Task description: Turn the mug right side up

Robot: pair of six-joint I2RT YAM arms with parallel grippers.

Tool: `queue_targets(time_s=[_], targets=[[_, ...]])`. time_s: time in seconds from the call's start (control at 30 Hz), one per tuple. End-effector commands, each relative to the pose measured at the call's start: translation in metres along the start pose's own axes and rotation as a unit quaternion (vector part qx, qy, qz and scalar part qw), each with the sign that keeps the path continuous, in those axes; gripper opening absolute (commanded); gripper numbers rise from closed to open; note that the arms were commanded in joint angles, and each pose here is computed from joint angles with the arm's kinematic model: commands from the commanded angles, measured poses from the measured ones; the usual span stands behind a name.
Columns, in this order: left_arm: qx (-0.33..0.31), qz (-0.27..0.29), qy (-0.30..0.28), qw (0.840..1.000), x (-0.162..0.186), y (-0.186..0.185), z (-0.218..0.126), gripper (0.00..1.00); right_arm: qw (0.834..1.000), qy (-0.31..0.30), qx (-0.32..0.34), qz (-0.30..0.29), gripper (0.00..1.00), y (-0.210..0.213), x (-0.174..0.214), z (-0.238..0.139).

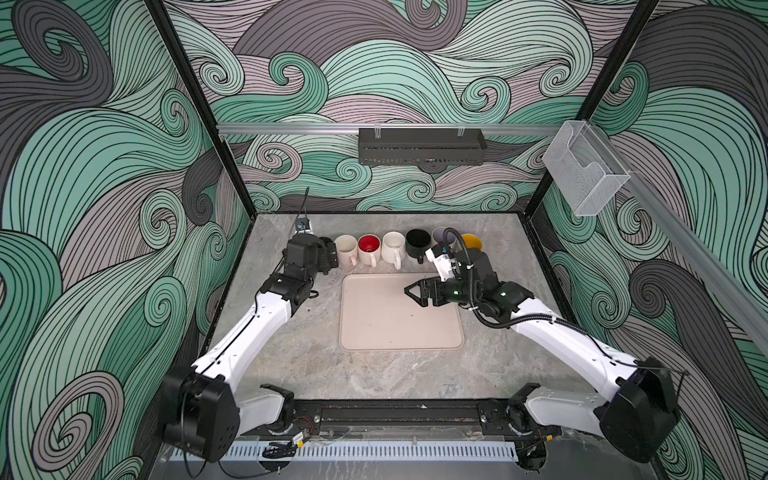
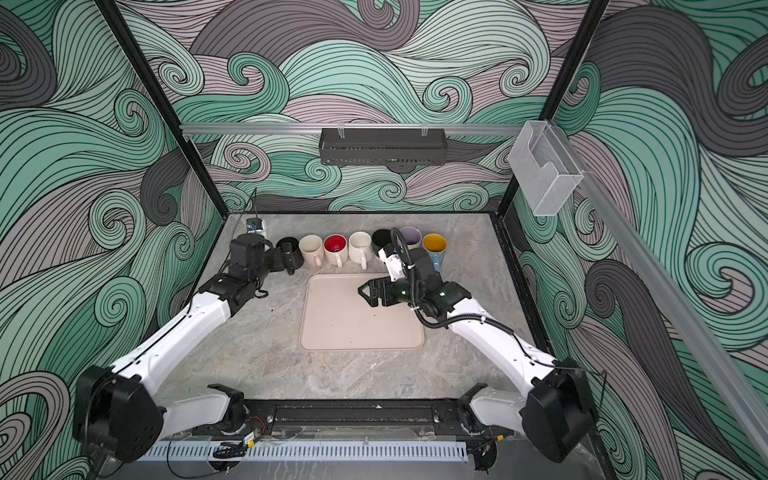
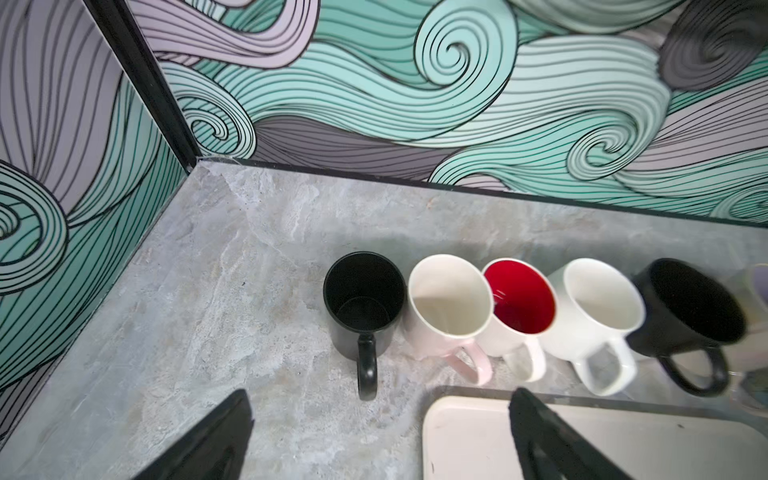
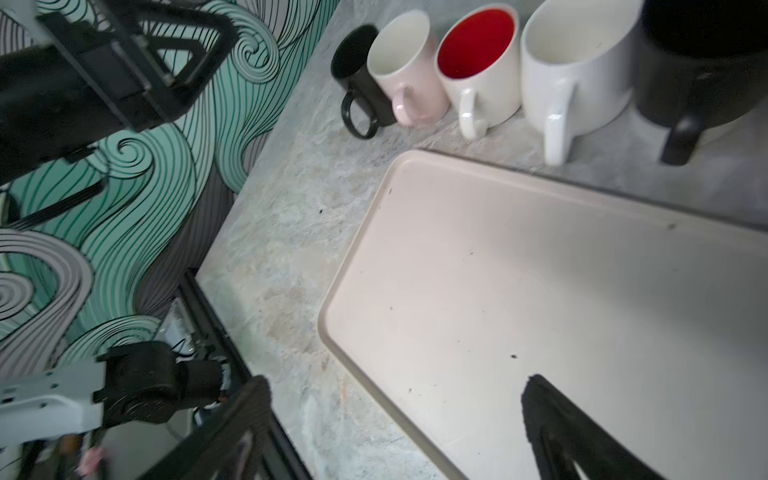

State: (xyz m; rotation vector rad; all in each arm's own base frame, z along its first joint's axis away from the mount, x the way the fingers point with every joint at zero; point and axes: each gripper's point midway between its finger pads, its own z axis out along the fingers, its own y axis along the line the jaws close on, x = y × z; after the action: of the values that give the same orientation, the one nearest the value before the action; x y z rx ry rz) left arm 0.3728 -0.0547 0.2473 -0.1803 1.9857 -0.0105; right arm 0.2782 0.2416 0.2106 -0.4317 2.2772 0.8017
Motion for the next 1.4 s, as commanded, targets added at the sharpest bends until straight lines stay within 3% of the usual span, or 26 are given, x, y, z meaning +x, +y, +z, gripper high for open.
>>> queue_targets(time_s=[0.0, 0.13, 0.23, 0.3, 0.4, 0.5, 0.6, 0.7, 0.77, 0.83, 0.9, 0.97, 1.37], targets=[[-0.042, 0.006, -0.007, 0.999, 0.02, 0.022, -0.014, 0.98, 0.983, -0.044, 0.176, -0.037, 1.0, -0.06, -0.003, -0.03], [-0.046, 0.038, -0.057, 0.997, 0.043, 0.037, -0.025, 0.98, 0.931, -0.162, 0.301, -0.129, 1.0, -0.103, -0.012, -0.066], [-0.097, 0.06, -0.082, 0.99, 0.06, 0.062, -0.027, 0.99, 0.885, -0.191, 0.403, -0.13, 1.0, -0.14, -0.011, -0.1], [-0.15, 0.042, -0.102, 0.982, 0.074, 0.086, -0.022, 0.99, 0.872, -0.184, 0.439, -0.113, 1.0, -0.166, -0.008, -0.111], [-0.189, 0.049, -0.089, 0.977, 0.094, 0.109, -0.007, 0.99, 0.856, -0.17, 0.481, -0.076, 1.0, -0.211, 0.002, -0.115], [-0.195, 0.048, -0.086, 0.976, 0.102, 0.115, 0.013, 0.99, 0.843, -0.237, 0.479, -0.061, 1.0, -0.239, 0.0, -0.108], [-0.193, 0.058, -0.077, 0.976, 0.095, 0.114, 0.036, 0.98, 0.839, -0.266, 0.469, -0.077, 1.0, -0.253, 0.002, -0.091], [-0.161, 0.047, -0.076, 0.983, 0.107, 0.114, 0.059, 0.99, 0.853, -0.245, 0.453, -0.079, 1.0, -0.266, 0.009, -0.063], [-0.149, 0.057, -0.079, 0.984, 0.112, 0.112, 0.067, 0.99, 0.852, -0.258, 0.448, -0.085, 1.0, -0.274, 0.014, -0.054], [-0.137, 0.051, -0.048, 0.988, 0.122, 0.112, 0.074, 0.99, 0.852, -0.277, 0.439, -0.073, 1.0, -0.284, 0.02, -0.053], [-0.1, 0.062, -0.018, 0.993, 0.123, 0.103, 0.087, 0.98, 0.863, -0.249, 0.435, -0.067, 1.0, -0.287, 0.023, -0.047], [-0.058, 0.039, 0.021, 0.997, 0.126, 0.104, 0.098, 0.99, 0.874, -0.218, 0.432, -0.044, 1.0, -0.298, 0.018, -0.04], [-0.053, 0.034, 0.02, 0.998, 0.126, 0.106, 0.098, 0.99, 0.878, -0.217, 0.425, -0.029, 1.0, -0.304, 0.019, -0.042]])
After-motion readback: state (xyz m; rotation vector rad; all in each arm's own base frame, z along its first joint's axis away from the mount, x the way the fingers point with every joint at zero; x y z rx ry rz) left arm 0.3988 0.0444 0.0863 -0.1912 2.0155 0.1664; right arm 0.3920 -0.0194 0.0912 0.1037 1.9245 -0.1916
